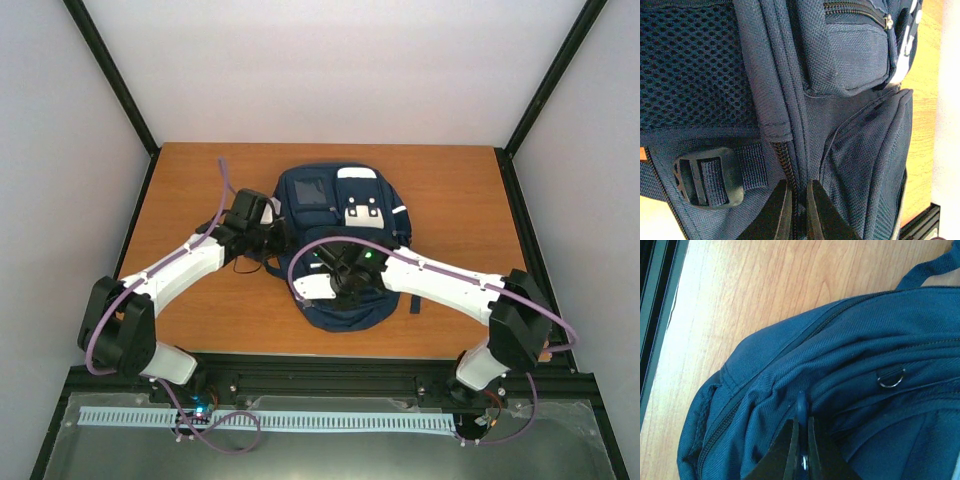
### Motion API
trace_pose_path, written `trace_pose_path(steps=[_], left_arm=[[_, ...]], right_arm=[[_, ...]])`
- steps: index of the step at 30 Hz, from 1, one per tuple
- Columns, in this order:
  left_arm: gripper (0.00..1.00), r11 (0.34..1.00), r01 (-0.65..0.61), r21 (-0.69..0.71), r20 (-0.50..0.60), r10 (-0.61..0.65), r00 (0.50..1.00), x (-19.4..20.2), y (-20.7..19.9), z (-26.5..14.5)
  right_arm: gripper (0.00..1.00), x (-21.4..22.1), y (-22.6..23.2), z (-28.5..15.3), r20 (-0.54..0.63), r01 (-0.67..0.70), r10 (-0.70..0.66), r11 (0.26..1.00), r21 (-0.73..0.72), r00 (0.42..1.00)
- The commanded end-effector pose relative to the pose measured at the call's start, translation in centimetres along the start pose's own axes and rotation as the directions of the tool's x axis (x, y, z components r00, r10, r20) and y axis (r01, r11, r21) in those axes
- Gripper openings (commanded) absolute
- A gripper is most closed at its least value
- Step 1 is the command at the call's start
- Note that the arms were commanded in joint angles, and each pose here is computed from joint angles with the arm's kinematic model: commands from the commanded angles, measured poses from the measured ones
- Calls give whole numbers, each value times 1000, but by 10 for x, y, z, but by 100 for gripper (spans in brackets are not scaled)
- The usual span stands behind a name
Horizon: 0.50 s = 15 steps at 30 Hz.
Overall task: Pack the student bag
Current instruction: Zip the student bag at the center of the board.
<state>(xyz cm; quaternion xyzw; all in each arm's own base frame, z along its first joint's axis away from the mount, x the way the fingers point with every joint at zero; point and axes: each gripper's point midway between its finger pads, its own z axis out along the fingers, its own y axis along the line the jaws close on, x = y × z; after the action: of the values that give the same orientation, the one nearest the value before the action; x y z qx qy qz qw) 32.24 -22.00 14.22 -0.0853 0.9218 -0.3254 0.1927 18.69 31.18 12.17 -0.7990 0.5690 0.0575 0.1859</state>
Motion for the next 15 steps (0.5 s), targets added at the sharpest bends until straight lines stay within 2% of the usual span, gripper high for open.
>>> trace_pose_path(steps=[1, 15], left_arm=[[1, 999, -45, 14, 75, 44, 996, -21, -11, -4], [1, 998, -60, -36, 72, 62, 995, -19, 2, -1]], right_arm=[[3, 35, 53, -1, -97, -6, -10, 988, -155, 995], [3, 86, 77, -18, -130, -55, 31, 981, -186, 991]])
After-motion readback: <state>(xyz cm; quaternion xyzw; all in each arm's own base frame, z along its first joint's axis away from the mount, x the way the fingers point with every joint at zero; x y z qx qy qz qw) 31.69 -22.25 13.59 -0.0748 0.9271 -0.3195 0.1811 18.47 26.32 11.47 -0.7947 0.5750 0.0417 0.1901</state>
